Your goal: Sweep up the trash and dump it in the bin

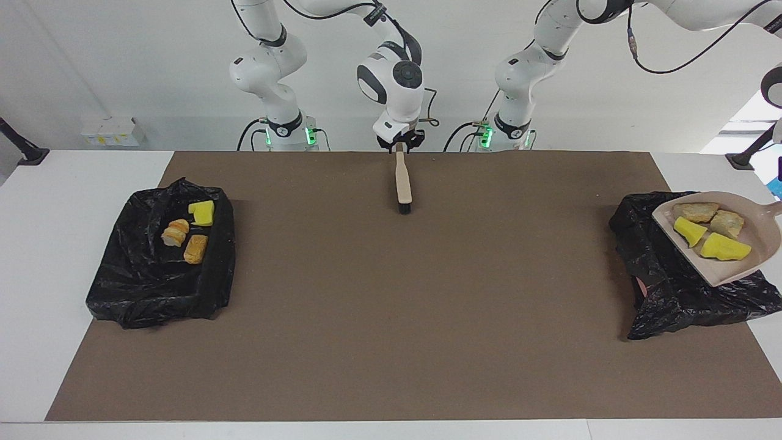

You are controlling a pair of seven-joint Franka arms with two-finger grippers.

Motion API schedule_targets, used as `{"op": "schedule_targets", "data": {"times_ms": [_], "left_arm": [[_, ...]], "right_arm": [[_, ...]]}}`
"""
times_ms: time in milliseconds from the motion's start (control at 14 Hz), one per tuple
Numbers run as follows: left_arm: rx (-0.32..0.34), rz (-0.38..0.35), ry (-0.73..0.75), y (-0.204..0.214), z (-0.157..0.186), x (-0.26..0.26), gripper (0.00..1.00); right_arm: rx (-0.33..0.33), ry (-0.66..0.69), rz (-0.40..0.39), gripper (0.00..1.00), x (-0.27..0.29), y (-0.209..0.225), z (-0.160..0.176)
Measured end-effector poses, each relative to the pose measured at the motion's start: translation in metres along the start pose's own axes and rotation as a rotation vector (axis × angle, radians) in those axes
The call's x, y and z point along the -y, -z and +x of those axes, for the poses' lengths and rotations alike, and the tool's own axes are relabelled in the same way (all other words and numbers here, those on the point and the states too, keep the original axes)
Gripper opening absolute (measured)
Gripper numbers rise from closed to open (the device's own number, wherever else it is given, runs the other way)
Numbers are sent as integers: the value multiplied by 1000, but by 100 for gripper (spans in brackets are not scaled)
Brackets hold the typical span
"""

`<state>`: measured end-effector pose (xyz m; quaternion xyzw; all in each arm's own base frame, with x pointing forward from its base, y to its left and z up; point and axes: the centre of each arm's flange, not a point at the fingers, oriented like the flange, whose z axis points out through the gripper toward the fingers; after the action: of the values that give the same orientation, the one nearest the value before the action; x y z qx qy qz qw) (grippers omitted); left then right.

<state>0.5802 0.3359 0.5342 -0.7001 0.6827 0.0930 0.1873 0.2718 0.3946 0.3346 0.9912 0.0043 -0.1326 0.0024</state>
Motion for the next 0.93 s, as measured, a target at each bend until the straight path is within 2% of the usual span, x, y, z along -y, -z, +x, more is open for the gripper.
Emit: {"op": "schedule_targets", "data": {"times_ms": [71,142,214,356,427,498,712,925], "left_arm": [[57,-1,-36,2,2,4,31],[117,-2,-64,5,6,9,31],[176,-9,-79,8,11,13,31],[285,-19,-110,15,26,23,31],[338,-24,-134,17,35,26,31],[395,-29,-156,18,43,29,31],[560,-18,-161,27,63,26,31],[623,14,-154,52,65,21,31]], "right_arm": [[-17,-20,24,63,-3,8,10],[-32,-52,50,73,-9,19,26],[-48,-91,79,73,-19,35,44],[-87,-163,138,81,-45,70,80],[-107,-199,164,81,-62,87,95],[-122,-233,179,90,-81,102,107],[-169,-254,142,97,-134,144,128],[-201,-271,125,100,-185,202,148]]}}
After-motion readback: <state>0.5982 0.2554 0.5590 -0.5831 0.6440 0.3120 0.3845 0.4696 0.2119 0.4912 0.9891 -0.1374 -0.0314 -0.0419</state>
